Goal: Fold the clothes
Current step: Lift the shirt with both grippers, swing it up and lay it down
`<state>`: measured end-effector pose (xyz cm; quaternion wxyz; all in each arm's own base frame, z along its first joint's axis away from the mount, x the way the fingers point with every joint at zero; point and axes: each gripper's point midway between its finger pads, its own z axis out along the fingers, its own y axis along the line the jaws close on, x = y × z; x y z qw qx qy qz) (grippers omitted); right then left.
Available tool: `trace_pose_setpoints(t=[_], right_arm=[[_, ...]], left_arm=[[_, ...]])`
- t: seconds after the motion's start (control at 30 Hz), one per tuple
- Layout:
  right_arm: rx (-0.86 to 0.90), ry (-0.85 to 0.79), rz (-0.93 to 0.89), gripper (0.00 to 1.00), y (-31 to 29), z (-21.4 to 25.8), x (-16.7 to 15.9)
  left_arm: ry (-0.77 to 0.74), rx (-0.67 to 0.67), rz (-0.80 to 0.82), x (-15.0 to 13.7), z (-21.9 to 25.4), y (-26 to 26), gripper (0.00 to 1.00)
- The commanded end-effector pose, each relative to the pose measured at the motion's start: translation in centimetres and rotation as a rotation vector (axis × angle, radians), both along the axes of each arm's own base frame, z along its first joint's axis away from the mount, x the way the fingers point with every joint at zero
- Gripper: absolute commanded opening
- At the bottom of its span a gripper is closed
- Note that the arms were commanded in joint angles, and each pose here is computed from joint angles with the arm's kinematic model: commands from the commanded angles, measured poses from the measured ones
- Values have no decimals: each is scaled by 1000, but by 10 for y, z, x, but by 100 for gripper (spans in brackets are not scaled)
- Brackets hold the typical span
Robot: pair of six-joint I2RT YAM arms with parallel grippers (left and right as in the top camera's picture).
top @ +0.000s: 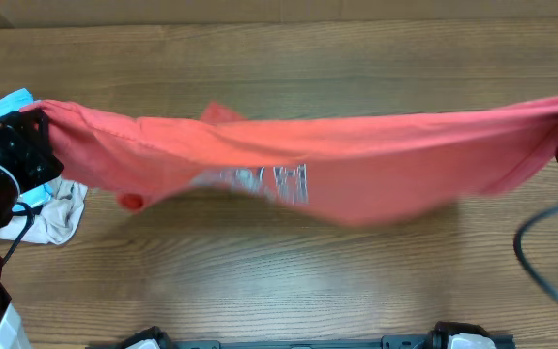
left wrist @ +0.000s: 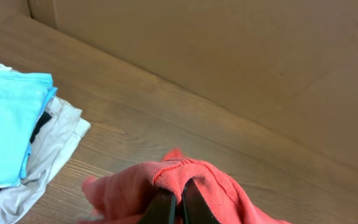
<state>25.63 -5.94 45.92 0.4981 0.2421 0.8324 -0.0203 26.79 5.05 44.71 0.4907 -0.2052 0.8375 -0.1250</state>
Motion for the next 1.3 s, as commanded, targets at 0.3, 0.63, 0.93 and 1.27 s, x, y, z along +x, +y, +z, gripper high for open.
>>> trace_pose_setpoints(t=[0.3, 0.63, 0.93, 1.27], right_arm=[[9, 324, 10, 4, -24, -154, 203], [7, -3, 57, 4, -19, -74, 248], [-9, 206, 79, 4, -16, -99, 212], [8, 657, 38, 4, -22, -212, 155]], left_arm=[[8, -32, -162, 195, -69, 7, 4], [-450, -21, -161, 248, 51, 18, 4], [-90, 33, -223, 178, 14, 1, 4], [724, -33, -341, 142, -216, -40, 4]])
